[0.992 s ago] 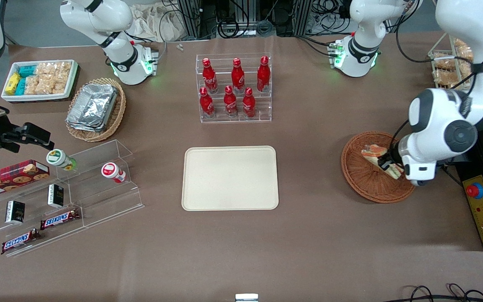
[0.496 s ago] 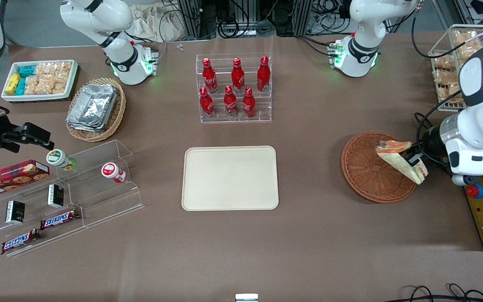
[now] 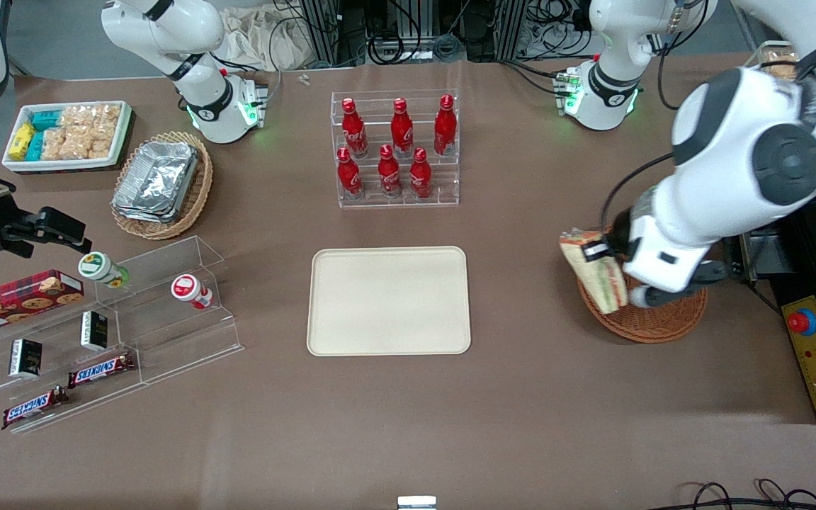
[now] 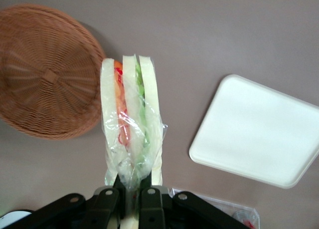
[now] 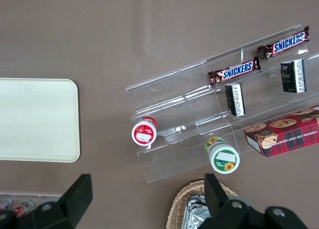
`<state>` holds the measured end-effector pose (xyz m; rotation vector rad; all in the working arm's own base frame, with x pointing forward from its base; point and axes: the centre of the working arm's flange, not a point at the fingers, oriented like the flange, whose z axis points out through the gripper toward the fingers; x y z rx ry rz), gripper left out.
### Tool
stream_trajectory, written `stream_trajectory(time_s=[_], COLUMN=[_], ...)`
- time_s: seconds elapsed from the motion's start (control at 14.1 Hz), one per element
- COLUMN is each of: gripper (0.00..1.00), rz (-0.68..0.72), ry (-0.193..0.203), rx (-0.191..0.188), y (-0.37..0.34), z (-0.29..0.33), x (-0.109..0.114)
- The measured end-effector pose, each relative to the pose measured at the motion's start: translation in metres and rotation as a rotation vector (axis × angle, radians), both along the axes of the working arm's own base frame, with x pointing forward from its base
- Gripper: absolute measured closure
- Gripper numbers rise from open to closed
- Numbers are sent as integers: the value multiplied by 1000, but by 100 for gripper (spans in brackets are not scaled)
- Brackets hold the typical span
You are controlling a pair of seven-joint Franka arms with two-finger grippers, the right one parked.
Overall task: Place sandwich from basket to tray
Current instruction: 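Carry the sandwich over the cream tray with the left gripper, then lower the sandwich onto the tray and open the left gripper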
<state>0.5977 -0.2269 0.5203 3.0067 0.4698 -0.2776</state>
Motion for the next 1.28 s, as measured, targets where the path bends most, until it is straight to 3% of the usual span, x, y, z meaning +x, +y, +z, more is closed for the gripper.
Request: stream_trajectory(time_s=[0.28,0.71,0.92,1.13,1.28], gripper=[86,86,86,86,86], rz=[-131,-231,-284,-297,-305], ry=[33,26,6,19,8], rx=[-17,-78,-55,-48,-37], y=[-82,-175,-206,-214,-212], z=[-31,-121,-181,-232,-257], x=[-18,-27,-30,-30,-25])
